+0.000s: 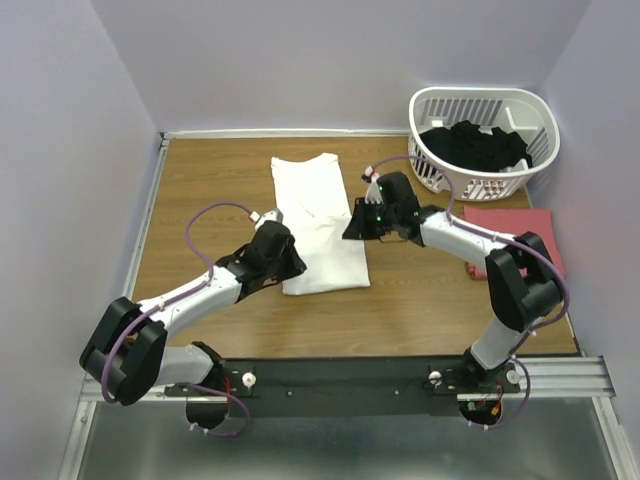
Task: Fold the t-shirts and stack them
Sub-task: Fold the tshirt
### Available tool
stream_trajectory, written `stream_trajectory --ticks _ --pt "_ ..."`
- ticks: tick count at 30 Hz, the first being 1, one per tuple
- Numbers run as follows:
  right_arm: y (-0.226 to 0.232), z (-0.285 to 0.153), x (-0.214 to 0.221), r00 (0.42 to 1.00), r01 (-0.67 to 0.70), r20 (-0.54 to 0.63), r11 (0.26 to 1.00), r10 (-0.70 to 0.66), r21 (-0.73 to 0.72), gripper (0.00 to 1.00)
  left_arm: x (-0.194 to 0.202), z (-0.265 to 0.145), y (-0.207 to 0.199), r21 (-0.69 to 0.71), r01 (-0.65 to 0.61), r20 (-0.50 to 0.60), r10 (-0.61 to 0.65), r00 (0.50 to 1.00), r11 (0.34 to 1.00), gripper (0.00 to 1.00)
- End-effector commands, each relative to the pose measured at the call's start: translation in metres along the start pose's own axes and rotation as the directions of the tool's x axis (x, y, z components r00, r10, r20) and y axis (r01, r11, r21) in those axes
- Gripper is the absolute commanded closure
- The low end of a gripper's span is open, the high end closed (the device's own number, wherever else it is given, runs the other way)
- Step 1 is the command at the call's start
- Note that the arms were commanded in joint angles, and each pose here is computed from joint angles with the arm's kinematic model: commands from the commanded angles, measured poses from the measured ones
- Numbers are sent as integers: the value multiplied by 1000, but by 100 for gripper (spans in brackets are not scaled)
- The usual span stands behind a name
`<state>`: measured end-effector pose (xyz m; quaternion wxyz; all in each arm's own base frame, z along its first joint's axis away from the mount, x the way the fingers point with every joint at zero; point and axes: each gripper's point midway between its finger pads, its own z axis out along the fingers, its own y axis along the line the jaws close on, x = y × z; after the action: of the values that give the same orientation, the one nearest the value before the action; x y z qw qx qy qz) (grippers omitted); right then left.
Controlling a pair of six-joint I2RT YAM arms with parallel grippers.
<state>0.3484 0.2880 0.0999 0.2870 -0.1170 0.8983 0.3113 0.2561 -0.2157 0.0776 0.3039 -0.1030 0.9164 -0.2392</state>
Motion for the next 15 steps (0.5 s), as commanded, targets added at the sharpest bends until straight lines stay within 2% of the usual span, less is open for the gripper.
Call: stream_trajectory --ticks 1,3,4,5,6,7,11,15 --pt "30 -16 45 989 -142 -65 958 130 -248 75 13 -1 12 6 26 -33 -26 999 1000 66" --pt "38 -20 53 984 -175 -58 927 166 -331 75 20 3 27 -8 46 -40 -46 998 999 67" --pt "27 -21 80 973 -229 -107 917 205 -326 75 21 5 33 -22 60 -39 -61 997 998 67" --pt "22 -21 86 966 -258 -112 907 234 -332 75 21 7 40 -22 84 -51 -85 995 996 67" --pt "20 -21 85 967 -253 -77 894 242 -369 75 24 10 42 -11 88 -64 -89 994 996 68" --pt "5 -20 105 940 -342 -129 871 317 -352 75 34 14 54 -31 93 -93 -96 991 995 68" --pt "-23 -16 132 900 -437 -165 841 405 -318 75 51 19 80 -74 106 -165 -117 979 992 71" --pt "-30 -25 135 899 -438 -142 842 415 -315 75 49 12 81 -72 137 -145 -146 979 988 72"
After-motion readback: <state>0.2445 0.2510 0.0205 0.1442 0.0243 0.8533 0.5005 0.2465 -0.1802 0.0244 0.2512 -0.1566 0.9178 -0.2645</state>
